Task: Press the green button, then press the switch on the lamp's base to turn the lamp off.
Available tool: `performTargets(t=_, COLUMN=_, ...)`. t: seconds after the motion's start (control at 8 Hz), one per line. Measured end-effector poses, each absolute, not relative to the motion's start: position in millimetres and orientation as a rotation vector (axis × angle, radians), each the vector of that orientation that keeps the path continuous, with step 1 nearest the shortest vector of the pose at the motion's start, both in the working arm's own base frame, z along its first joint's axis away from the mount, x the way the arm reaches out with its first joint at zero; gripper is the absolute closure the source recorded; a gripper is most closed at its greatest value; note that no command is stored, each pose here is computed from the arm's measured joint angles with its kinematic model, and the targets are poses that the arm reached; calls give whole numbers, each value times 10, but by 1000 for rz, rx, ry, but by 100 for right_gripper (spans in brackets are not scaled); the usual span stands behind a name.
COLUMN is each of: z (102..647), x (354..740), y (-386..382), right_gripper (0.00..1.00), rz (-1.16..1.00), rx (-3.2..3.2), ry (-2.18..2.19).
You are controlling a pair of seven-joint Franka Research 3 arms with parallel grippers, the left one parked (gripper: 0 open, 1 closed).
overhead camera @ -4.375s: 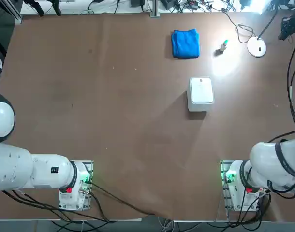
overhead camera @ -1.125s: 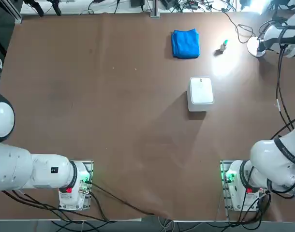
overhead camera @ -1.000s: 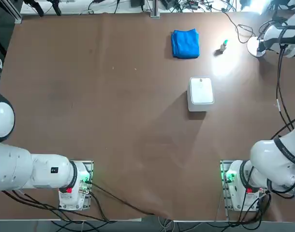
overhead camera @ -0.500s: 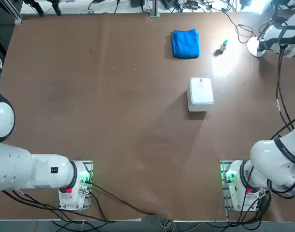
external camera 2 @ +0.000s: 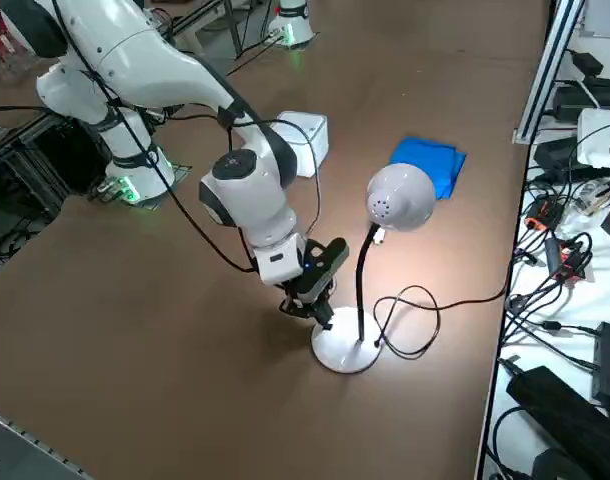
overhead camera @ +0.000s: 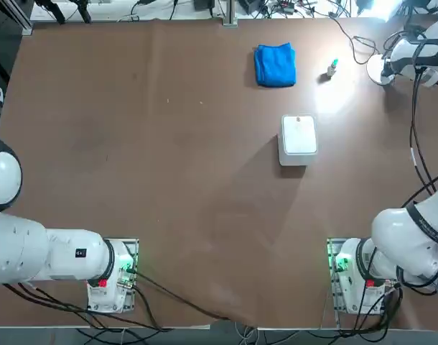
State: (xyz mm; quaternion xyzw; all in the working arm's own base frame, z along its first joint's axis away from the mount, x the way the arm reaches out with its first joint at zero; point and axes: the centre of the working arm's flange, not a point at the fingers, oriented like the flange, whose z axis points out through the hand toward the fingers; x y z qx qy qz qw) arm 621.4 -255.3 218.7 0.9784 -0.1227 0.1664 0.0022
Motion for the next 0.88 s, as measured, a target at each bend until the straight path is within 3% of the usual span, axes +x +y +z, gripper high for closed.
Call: performTargets(t=0.88, z=2193, x=6227, y=-2523, right_gripper=98, rz=527, rx=3075, ry=-391)
